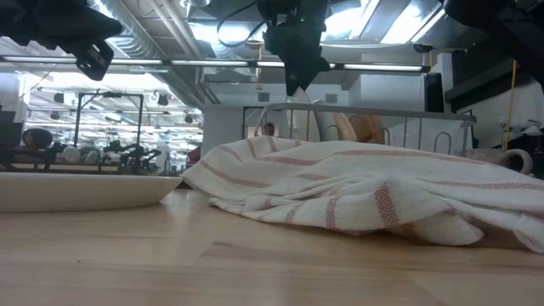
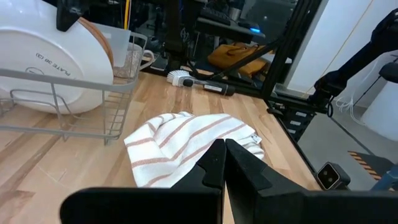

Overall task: Sort dishes
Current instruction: Put the blue plate into the dish rack

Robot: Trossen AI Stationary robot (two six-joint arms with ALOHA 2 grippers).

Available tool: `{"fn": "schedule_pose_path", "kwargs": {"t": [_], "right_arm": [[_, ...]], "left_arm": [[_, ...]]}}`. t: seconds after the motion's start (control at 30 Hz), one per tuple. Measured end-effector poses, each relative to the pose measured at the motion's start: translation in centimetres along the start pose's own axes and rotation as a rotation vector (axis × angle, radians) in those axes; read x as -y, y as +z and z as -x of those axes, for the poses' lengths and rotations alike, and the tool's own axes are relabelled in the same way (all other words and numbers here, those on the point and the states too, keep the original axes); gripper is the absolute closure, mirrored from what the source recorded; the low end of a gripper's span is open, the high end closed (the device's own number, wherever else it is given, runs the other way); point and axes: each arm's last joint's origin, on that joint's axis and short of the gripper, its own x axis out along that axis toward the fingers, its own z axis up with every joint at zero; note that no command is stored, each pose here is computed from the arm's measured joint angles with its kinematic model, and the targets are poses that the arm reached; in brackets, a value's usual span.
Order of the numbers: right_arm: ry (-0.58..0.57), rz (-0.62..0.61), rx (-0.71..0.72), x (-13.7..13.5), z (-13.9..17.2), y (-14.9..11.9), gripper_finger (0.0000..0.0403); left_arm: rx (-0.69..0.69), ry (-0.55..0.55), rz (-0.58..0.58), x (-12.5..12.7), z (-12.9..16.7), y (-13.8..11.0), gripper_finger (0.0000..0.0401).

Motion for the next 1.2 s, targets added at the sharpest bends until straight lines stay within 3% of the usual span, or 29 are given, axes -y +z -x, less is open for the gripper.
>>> {"fn": "schedule_pose_path", "kwargs": {"t": [0.63,0.83,1.07,1.2], "right_arm": [[0.016,-0.040,-0.004,0.0,-0.2,0.1,0.0274],[-0.012,0.015,-0.020,0.4,-0.1,-0.1,0.0274],[0.091,0.025,-0.059,1.0,-0.1,-0.2,0.0274],[0.074,0.029,-0.040,0.8,-0.1,-0.1,0.0274]], "left_arm": [[0.000,0.000,-0.003,0.0,0.0,0.0,0.0401],[0.000,0.000,0.000,0.0,0.0,0.0,0.0401],[-0.001,0.000,-0.001,0.0,0.0,0.0,0.0401],[-0.001,0.000,-0.001,0.0,0.0,0.0,0.0401]]}}
